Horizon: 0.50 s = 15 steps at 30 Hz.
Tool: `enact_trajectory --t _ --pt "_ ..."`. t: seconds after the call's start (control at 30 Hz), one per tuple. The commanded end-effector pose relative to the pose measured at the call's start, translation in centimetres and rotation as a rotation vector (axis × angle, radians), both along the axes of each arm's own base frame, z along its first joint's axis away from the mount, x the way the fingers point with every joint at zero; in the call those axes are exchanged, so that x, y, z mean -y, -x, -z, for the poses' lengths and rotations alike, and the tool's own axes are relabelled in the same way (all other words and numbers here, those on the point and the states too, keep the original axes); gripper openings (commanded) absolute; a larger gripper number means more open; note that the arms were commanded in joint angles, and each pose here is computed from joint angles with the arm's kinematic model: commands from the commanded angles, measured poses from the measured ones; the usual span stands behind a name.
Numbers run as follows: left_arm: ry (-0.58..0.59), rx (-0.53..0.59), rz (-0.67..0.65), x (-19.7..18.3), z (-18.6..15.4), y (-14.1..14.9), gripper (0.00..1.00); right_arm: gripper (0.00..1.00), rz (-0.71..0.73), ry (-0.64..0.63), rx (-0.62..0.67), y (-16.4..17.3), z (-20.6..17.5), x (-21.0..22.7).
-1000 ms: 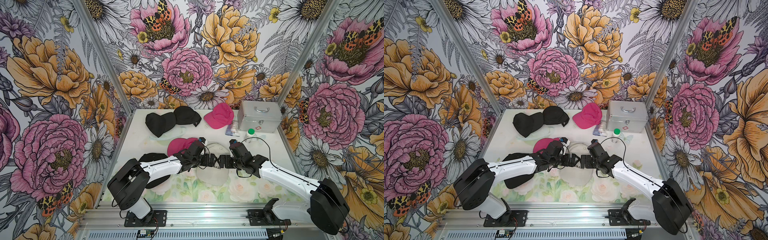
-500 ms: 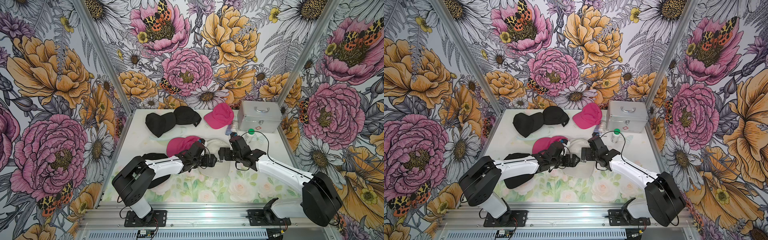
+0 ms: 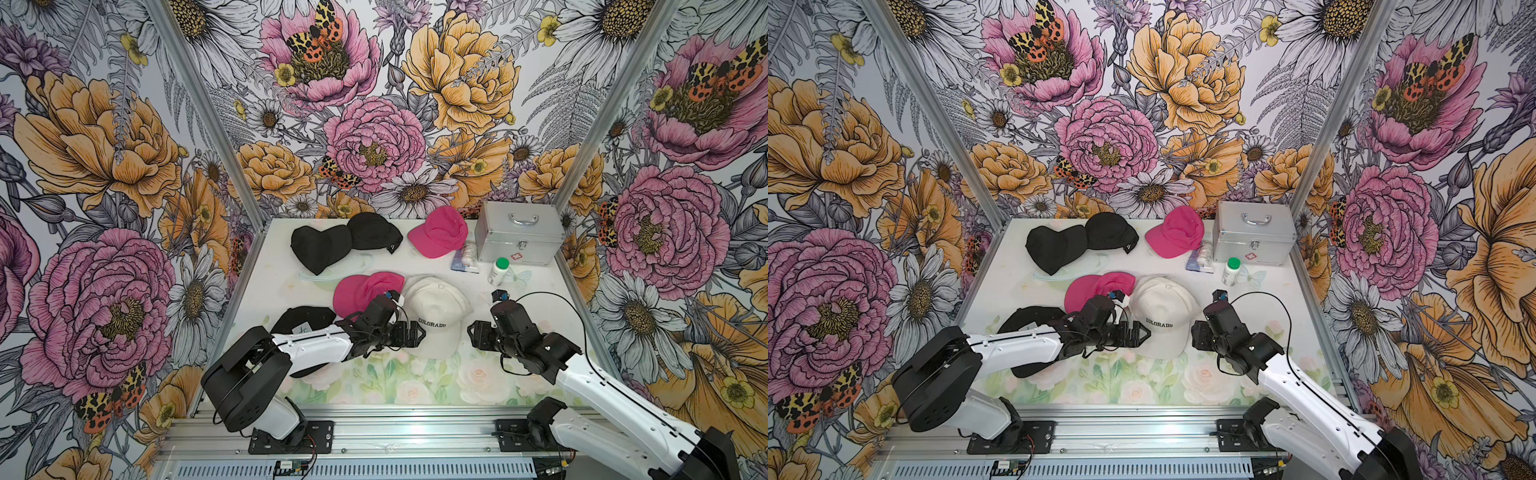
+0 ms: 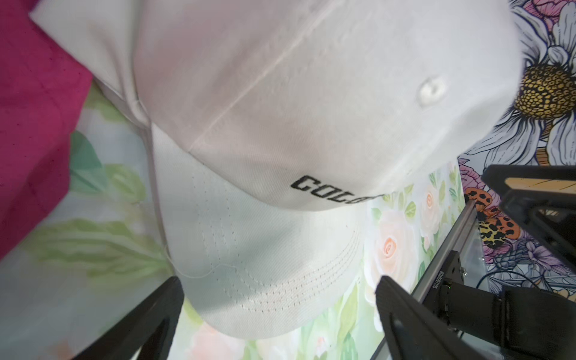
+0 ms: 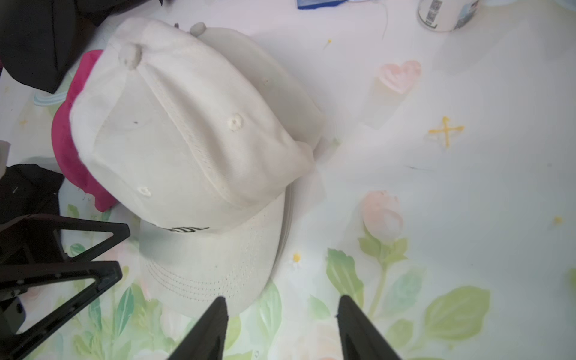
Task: Stack the baseball caps by color
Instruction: Move the baseball cap to the center of the board.
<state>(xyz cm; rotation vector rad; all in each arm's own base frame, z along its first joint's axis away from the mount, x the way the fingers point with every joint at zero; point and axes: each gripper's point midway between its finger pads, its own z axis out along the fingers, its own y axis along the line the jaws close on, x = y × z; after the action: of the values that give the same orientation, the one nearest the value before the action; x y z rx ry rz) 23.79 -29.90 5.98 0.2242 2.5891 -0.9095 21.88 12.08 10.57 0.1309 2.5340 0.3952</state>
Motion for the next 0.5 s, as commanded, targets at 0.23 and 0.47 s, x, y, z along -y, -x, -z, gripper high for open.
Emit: enact_trajectory --t 0.23,0.47 --pt "-0.019 0.029 -0.016 0.9 1.7 -0.2 0.99 0.03 0.064 0.041 -0.096 -2.9 3.6 -1.2" --pt "0.0 0.017 -0.032 1.4 2.0 0.3 0.99 0.0 0.073 0.048 -0.064 -5.9 5.4 -2.4"
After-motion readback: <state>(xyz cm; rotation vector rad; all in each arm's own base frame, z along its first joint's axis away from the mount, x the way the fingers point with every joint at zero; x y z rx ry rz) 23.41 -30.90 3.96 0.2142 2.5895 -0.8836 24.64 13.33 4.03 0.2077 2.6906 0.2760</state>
